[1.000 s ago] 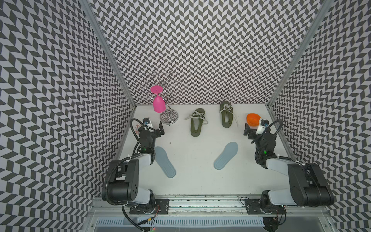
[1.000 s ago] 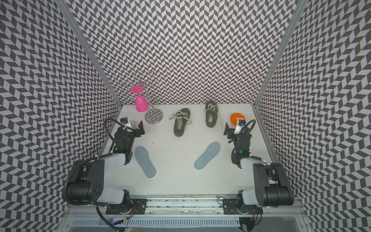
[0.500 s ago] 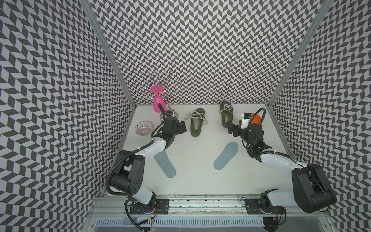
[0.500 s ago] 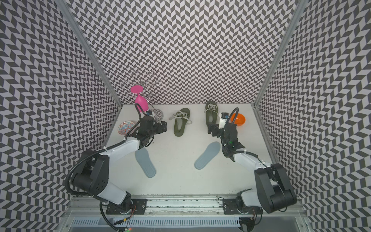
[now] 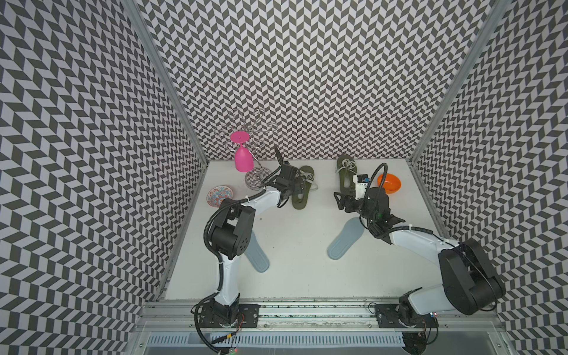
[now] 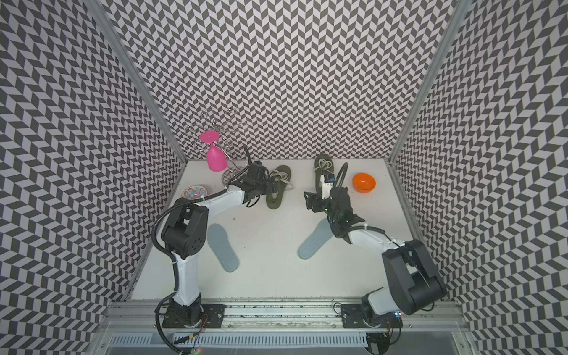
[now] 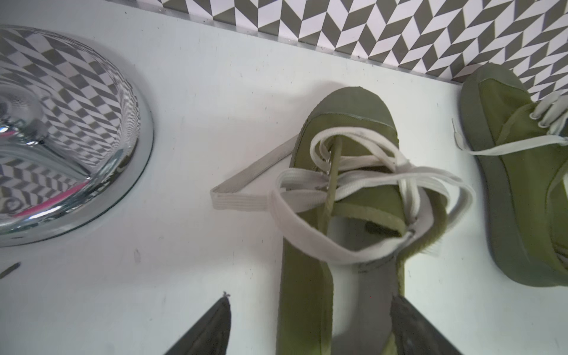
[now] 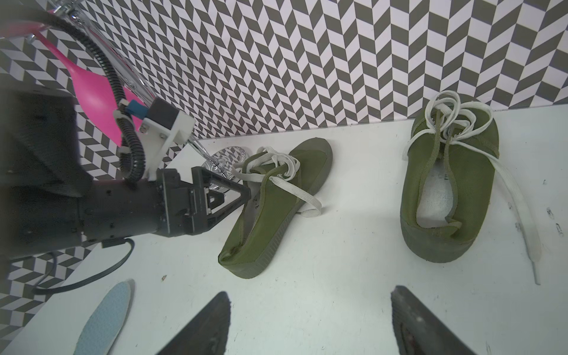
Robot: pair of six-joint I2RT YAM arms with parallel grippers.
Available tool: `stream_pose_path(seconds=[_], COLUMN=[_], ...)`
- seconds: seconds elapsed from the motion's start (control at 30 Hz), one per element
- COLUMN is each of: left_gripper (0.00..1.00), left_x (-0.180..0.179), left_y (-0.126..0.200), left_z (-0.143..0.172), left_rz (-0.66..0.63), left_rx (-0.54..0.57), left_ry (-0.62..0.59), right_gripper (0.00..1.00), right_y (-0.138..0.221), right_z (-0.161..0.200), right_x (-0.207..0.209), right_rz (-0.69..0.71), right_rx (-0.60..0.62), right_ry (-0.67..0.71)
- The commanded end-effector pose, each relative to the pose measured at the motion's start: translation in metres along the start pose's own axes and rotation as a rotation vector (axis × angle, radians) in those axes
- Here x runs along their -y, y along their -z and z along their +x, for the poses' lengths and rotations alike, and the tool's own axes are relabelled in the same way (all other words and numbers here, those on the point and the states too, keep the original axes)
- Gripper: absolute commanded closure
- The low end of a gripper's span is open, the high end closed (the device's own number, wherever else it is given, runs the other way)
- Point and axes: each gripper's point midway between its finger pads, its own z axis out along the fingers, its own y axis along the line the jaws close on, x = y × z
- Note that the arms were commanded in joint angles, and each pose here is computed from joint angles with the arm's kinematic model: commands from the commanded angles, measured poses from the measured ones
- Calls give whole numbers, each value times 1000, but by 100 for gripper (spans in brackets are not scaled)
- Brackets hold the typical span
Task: Insert the insole into the shoe
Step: Move the shoe to the center of the board.
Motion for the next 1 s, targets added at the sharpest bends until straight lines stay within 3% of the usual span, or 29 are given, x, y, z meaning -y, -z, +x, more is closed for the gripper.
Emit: stream_pose_path(seconds=[0.0, 0.2, 0.33, 0.57, 0.83, 0.97], left_gripper=[26, 57, 98, 100, 100, 100], left_x=[-5, -1, 33, 56, 81, 86], left_y=[-13, -16, 2, 47, 74, 76], left_z=[9, 6, -1, 36, 76, 82], left_rz=[-36, -16, 140, 317, 259, 222], left_rx=[-53, -59, -77, -102, -46, -23], left_ry=[-5, -30, -82, 98, 146, 143], right_gripper=[20, 21, 21, 22, 27, 28], right_y=[-3, -7, -15, -22, -25, -22], right_z=[-11, -9, 3, 44, 89, 96], right_x=[-9, -16, -34, -56, -62, -63], right_rz=[-26, -47, -92, -97, -79, -61], right_rx=[22, 3, -76, -235, -393, -411], right_ry=[-1, 2, 0, -105, -114, -119])
